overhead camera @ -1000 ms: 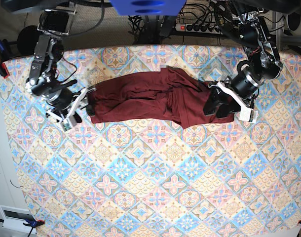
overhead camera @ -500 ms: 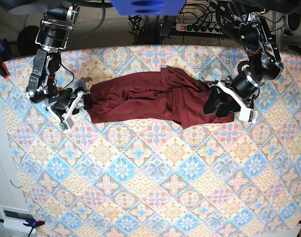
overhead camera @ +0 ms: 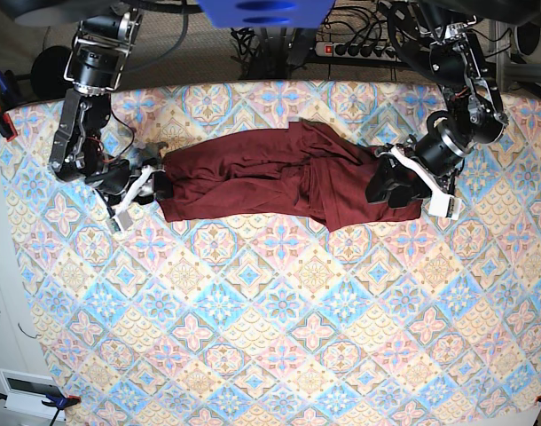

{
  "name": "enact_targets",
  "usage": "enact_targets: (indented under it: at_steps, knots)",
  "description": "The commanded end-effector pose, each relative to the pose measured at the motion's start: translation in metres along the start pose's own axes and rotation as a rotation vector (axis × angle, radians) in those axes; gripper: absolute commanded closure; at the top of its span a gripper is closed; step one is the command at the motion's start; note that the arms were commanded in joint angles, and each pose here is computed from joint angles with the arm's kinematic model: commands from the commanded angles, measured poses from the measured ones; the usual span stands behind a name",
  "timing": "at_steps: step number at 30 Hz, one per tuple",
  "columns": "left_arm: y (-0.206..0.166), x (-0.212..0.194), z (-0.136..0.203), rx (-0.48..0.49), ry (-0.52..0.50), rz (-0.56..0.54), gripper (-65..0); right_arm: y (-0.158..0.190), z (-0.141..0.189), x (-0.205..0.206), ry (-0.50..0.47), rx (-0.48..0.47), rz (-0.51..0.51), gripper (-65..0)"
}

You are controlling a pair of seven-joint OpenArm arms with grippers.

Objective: Layout the t-shirt on the table in an organized manner, then fold the t-shirt properly
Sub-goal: 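Grasp both ends of the folded strip with both grippers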

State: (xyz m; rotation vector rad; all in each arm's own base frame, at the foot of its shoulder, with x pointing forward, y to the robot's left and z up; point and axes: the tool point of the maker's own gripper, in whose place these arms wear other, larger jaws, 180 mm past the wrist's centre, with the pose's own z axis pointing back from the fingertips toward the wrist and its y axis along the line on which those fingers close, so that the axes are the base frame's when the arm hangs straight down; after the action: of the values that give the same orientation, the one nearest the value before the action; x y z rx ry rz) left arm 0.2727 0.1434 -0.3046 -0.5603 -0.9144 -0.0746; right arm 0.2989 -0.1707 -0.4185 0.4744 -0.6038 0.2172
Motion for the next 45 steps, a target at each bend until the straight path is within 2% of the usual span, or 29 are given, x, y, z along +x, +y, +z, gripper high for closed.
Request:
enact_targets:
  at_steps: [1, 18, 26, 29, 31, 33, 35, 38, 45]
  knots:
    - [-0.004, 0.013, 0.002, -0.016, -0.044, -0.015, -30.0, -0.001, 0.003, 0.010, -0.026, 0.002, 0.013, -31.6]
    - [-0.004, 0.014, 0.002, -0.018, -0.048, -0.015, -30.0, 0.051, -0.027, 0.001, -0.053, 0.123, -0.068, -31.6]
    - [-0.004, 0.015, 0.002, -0.018, -0.051, -0.015, -30.0, 0.065, -0.050, -0.032, 0.010, 0.182, -0.178, -30.3]
    - [-0.004, 0.015, 0.002, -0.018, -0.051, -0.015, -30.0, 0.064, -0.050, -0.031, 0.004, 0.179, -0.179, -22.2]
    - [-0.004, 0.015, 0.002, -0.019, -0.051, -0.015, -30.0, 0.062, -0.049, -0.031, 0.001, 0.175, -0.184, -11.9]
    - [-0.004, 0.015, 0.002, -0.019, -0.051, -0.015, -29.9, 0.060, -0.047, -0.030, -0.002, 0.173, -0.184, -4.4]
    - [-0.004, 0.015, 0.002, -0.018, -0.051, -0.015, -29.9, 0.063, -0.046, -0.024, -0.032, 0.197, -0.203, -4.0]
    - [-0.004, 0.014, 0.002, -0.015, -0.049, -0.017, -29.9, 0.040, -0.031, -0.015, -0.088, 0.167, -0.238, -4.2]
    - [-0.004, 0.013, 0.001, -0.015, -0.043, -0.017, -29.9, -0.022, 0.008, 0.018, -0.158, 0.039, -0.206, -4.2]
